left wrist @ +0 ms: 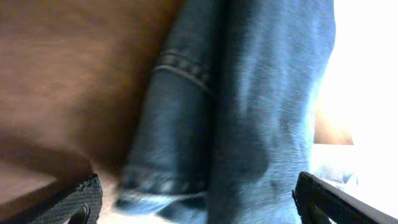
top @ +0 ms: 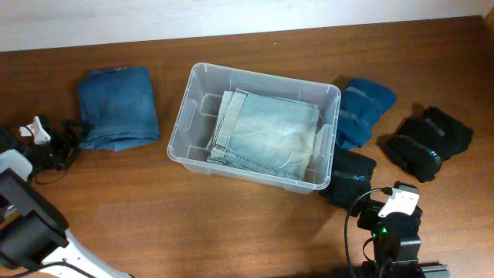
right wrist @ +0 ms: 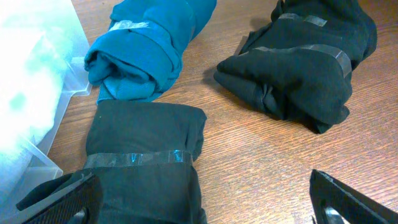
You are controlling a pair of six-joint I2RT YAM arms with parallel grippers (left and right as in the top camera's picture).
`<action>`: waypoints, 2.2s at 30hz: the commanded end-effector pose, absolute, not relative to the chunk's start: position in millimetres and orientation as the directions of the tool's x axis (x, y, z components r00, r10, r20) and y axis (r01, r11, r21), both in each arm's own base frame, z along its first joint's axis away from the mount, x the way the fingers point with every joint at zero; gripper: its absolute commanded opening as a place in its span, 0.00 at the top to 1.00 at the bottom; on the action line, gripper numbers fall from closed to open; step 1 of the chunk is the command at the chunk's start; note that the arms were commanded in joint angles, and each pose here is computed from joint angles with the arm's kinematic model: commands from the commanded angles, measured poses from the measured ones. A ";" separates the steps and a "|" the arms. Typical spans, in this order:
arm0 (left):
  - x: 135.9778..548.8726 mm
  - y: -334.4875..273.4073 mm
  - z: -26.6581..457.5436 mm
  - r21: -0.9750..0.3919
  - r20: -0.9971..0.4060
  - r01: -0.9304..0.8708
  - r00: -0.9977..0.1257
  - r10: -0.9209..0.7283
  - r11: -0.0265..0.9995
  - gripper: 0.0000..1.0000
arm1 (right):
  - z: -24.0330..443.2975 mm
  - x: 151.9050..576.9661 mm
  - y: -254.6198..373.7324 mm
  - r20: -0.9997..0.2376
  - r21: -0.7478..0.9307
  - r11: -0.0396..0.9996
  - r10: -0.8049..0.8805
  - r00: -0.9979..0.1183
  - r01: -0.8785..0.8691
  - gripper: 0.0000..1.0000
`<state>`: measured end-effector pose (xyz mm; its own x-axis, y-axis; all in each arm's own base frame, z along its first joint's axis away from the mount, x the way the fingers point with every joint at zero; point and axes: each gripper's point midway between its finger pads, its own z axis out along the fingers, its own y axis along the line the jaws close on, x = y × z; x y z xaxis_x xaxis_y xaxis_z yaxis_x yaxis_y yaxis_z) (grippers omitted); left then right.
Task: Pack container
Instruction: 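Move the left gripper to the dark-blue jeans and grasp them, then carry the dark-blue jeans with the left gripper into the bin, release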
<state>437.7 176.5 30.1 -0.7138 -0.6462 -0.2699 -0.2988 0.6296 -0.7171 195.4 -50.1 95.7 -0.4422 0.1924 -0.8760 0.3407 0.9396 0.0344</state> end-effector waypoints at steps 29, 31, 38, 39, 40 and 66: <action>425.9 119.5 245.2 -0.740 -0.594 0.210 -0.649 -0.475 0.639 1.00 | 94.4 195.1 -51.9 -0.878 0.044 0.934 0.206 -0.433 0.354 0.02; 414.9 107.6 286.0 -0.706 -0.651 0.265 -0.608 -0.455 0.656 1.00 | 94.4 195.1 -51.9 -0.878 0.044 0.934 0.206 -0.433 0.354 0.02; 367.5 36.9 386.0 -0.588 -0.784 0.422 -0.507 -0.358 0.690 1.00 | 94.4 195.1 -51.9 -0.878 0.044 0.934 0.206 -0.433 0.354 0.02; 362.0 23.5 394.4 -0.574 -0.797 0.450 -0.501 -0.338 0.684 1.00 | 94.4 195.1 -51.9 -0.878 0.044 0.934 0.206 -0.433 0.354 0.02; 356.2 7.8 402.0 -0.554 -0.812 0.484 -0.494 -0.312 0.677 1.00 | 94.4 195.1 -51.9 -0.878 0.044 0.934 0.206 -0.433 0.354 0.01; 407.5 -211.7 256.3 -0.501 -0.639 0.449 -0.768 0.033 0.740 1.00 | 94.4 195.1 -51.9 -0.878 0.044 0.934 0.206 -0.433 0.354 0.02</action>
